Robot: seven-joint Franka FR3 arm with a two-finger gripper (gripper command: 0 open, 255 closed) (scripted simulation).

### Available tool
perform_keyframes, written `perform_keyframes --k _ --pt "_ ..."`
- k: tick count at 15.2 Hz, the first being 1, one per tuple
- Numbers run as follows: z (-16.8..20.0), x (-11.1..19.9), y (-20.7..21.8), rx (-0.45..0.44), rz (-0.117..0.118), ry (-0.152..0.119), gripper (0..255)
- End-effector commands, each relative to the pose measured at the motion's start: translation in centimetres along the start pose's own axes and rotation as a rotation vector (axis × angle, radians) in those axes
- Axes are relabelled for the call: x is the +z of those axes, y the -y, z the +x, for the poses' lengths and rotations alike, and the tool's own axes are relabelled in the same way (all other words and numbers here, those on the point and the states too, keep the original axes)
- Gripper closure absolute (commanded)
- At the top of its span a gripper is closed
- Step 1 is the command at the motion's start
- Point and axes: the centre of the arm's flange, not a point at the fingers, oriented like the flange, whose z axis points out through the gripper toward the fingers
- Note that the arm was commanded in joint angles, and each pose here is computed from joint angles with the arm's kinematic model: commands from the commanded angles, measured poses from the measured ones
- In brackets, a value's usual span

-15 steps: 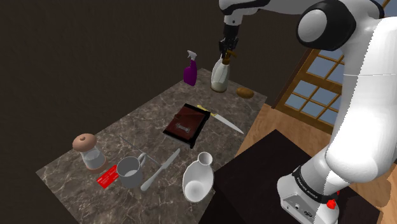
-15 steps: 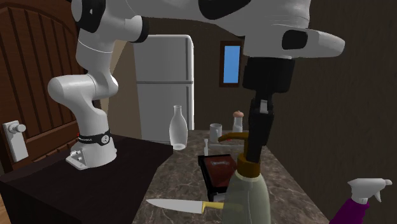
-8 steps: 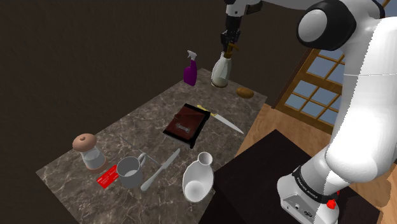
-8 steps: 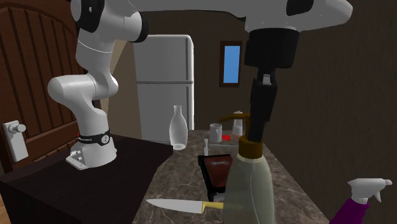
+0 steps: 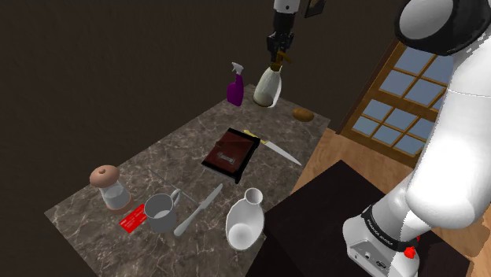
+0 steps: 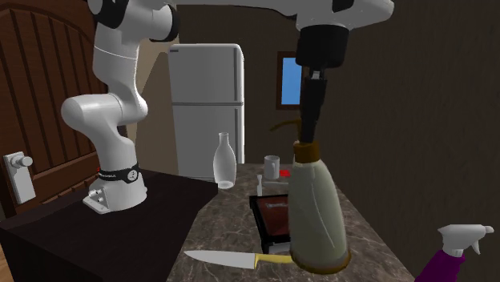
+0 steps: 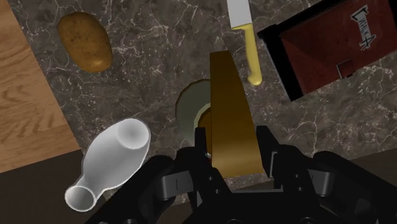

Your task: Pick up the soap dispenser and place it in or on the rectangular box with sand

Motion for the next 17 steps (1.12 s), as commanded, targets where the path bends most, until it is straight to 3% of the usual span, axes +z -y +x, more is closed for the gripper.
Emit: perform_keyframes --k 1,17 --pt "-0.4 -0.9 2.6 0.001 0.0 -0.001 255" --pt "-6.5 -7.1 21.8 0.001 0.0 -0.001 255"
